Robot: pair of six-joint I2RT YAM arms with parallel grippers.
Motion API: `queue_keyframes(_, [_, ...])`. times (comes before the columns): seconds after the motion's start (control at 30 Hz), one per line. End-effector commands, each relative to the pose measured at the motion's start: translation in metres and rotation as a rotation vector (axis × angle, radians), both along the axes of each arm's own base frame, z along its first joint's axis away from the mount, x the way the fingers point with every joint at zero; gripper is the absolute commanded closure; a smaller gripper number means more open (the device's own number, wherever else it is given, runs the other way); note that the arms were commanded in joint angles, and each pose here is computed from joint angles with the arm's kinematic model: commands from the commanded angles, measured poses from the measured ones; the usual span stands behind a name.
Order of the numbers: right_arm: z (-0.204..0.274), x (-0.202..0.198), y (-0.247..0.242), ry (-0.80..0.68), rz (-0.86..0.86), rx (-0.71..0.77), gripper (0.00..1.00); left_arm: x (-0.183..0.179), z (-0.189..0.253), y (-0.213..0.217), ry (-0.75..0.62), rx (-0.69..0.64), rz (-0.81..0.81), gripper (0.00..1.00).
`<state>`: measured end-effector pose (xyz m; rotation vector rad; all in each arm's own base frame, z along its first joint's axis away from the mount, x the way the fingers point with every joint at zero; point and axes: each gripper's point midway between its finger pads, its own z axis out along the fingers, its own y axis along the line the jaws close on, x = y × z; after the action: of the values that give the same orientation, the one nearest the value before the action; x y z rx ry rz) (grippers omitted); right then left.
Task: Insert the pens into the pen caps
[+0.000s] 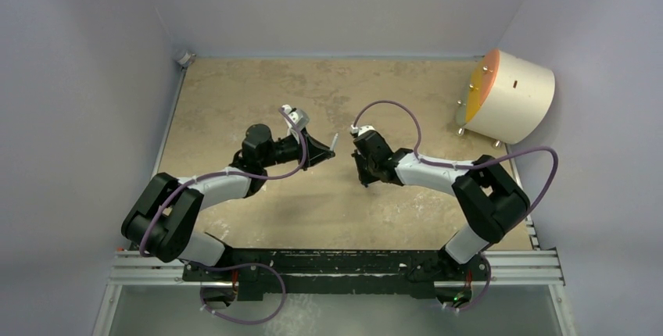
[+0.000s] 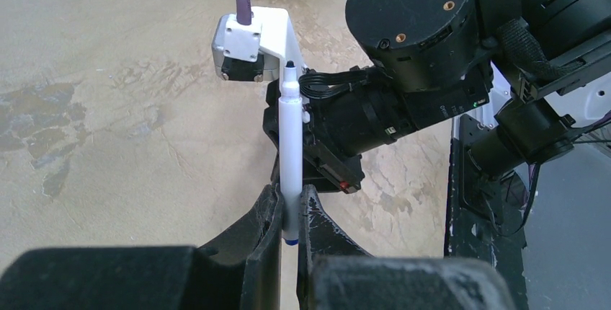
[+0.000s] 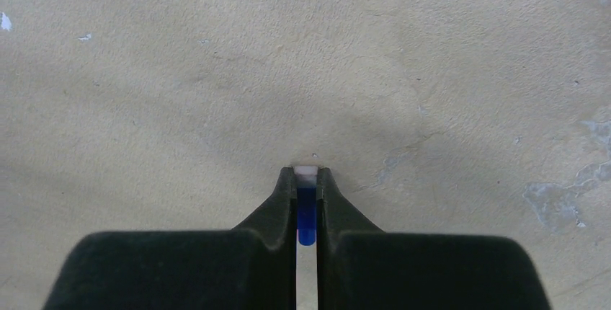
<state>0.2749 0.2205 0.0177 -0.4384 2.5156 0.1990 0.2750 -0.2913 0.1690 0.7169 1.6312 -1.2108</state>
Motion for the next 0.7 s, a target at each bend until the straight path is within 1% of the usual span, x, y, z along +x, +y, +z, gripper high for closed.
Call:
queue_keyframes(0.0, [0.013, -0.008, 0.010, 0.021, 0.011, 0.069, 1.00, 0.001, 0.024, 0.001, -0.071, -0.056, 0.001, 1.00])
queue_keyframes(0.1, [0.041, -0.001, 0.019, -0.039, 0.023, 0.150, 1.00, -0.001, 0.031, 0.000, -0.081, -0.082, -0.006, 1.00])
queue_keyframes(0.17, [0.068, 0.006, 0.027, -0.099, 0.037, 0.242, 1.00, -0.002, 0.038, 0.000, -0.085, -0.118, -0.008, 1.00])
queue_keyframes(0.23, [0.101, 0.015, 0.032, -0.173, 0.048, 0.340, 1.00, -0.006, 0.047, -0.001, -0.087, -0.177, -0.013, 1.00])
queue_keyframes(0.33, [0.155, 0.030, 0.035, -0.327, 0.041, 0.460, 1.00, -0.011, 0.065, -0.001, -0.086, -0.282, -0.028, 1.00])
queue_keyframes(0.5, [0.240, 0.042, 0.033, -0.563, 0.035, 0.660, 1.00, -0.036, 0.098, -0.004, -0.072, -0.488, -0.109, 1.00])
queue_keyframes(0.53, [0.259, 0.043, 0.031, -0.614, 0.039, 0.703, 1.00, -0.041, 0.101, -0.006, -0.065, -0.511, -0.127, 1.00])
queue_keyframes(0.67, [0.313, 0.041, 0.027, -0.759, 0.074, 0.833, 1.00, -0.054, 0.101, -0.022, -0.062, -0.521, -0.164, 1.00])
